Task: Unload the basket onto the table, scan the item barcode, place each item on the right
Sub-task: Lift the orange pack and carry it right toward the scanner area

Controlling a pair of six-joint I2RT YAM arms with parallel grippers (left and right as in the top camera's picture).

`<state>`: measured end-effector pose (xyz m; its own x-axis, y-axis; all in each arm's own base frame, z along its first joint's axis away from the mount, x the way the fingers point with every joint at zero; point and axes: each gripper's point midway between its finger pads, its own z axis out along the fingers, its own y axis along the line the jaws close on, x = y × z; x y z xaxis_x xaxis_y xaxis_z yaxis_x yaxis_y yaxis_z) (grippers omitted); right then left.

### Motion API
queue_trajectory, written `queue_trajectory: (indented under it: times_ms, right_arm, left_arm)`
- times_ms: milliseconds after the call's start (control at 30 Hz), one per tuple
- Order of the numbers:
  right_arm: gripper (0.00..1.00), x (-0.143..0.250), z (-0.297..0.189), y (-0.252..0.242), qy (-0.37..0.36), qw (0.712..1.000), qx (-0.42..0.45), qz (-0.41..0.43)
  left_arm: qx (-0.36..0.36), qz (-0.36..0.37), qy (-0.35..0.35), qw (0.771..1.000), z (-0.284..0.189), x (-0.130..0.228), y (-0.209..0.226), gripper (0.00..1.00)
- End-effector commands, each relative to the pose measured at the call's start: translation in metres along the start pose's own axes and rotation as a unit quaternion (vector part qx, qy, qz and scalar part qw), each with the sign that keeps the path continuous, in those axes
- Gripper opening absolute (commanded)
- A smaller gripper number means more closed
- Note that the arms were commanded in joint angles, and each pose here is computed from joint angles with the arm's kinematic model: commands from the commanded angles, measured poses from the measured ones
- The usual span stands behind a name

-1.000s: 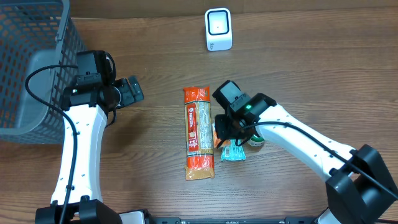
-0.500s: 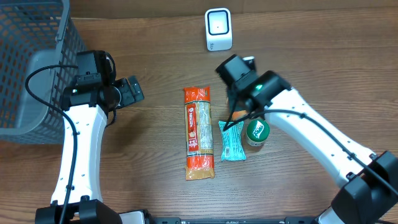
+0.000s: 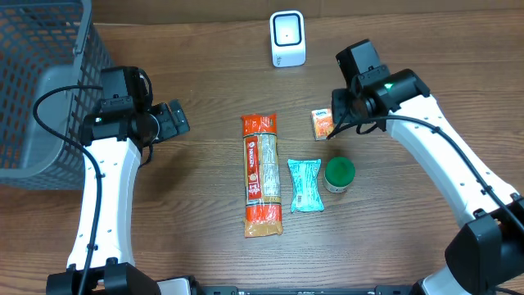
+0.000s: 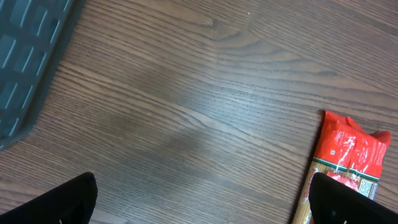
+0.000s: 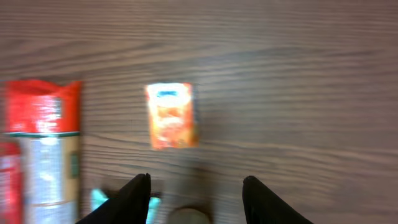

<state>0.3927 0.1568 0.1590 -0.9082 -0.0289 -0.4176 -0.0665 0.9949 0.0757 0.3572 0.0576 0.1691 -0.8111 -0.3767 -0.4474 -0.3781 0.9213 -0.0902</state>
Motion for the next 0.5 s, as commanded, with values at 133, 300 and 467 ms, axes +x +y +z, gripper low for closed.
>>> queue_trajectory:
  times_ms: [133, 300, 467]
  right_arm:
    - [0.50, -0.005, 0.030, 0.021, 0.030, 0.995, -0.091, 0.010]
    - [0.51, 0.004, 0.071, 0.010, 0.075, 0.991, -0.110, 0.025]
    - [0.52, 0.006, 0.091, 0.003, 0.104, 0.973, -0.204, 0.024]
  left_arm:
    - [0.003, 0.006, -0.002, 1.000, -0.001, -0.001, -0.002, 1.00]
    - [0.003, 0.006, -0.002, 1.000, -0.001, -0.001, -0.002, 1.00]
    - [0.003, 0.006, -0.002, 1.000, -0.001, -0.001, -0.002, 1.00]
